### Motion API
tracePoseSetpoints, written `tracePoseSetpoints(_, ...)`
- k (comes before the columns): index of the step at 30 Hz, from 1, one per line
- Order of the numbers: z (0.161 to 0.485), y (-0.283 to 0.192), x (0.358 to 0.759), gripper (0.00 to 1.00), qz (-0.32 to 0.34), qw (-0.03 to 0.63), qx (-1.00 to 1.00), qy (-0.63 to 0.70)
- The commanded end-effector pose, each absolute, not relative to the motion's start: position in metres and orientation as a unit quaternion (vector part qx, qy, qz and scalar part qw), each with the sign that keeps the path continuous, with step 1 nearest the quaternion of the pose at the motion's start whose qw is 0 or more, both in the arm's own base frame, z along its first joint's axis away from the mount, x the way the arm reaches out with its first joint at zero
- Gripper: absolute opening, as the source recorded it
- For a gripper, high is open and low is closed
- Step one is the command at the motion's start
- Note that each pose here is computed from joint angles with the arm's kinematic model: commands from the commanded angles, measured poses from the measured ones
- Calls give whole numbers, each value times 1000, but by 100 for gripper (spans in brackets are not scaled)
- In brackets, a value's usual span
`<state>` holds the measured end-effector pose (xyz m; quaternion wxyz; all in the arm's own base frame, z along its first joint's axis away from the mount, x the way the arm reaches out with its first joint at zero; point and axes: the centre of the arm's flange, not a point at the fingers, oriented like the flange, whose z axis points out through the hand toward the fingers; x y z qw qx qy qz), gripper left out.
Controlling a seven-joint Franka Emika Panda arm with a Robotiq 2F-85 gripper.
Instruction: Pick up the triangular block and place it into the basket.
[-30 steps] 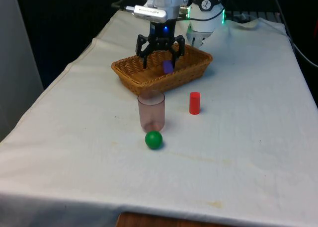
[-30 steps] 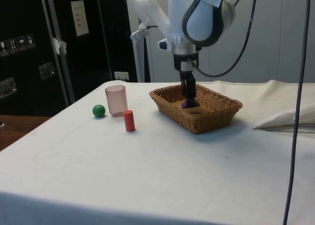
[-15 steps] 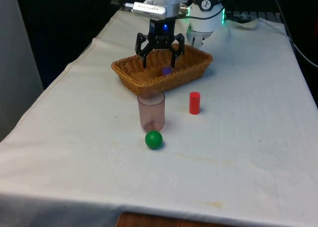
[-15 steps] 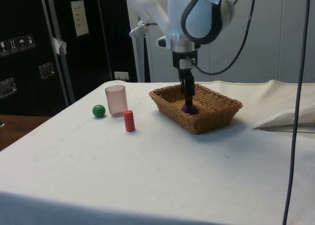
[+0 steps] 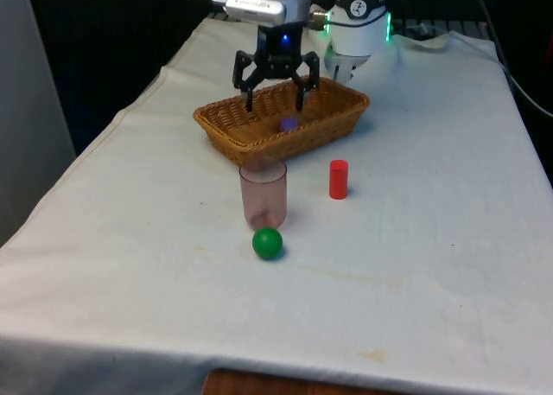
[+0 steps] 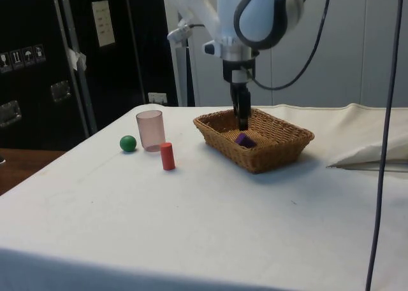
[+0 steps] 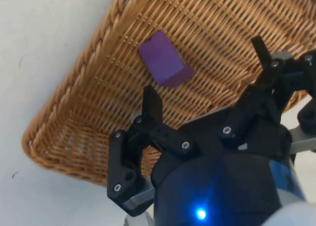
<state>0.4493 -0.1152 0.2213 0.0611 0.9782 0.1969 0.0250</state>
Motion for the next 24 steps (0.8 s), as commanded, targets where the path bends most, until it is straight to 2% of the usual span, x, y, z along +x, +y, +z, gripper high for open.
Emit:
tracePoseSetpoints(1,227,-117,450,100,24,62,978,199)
tracePoseSetpoints(14,267,-106,465,100,29,46,978,201)
tracePoseSetpoints(24,281,-85,483,100,34,44,978,201)
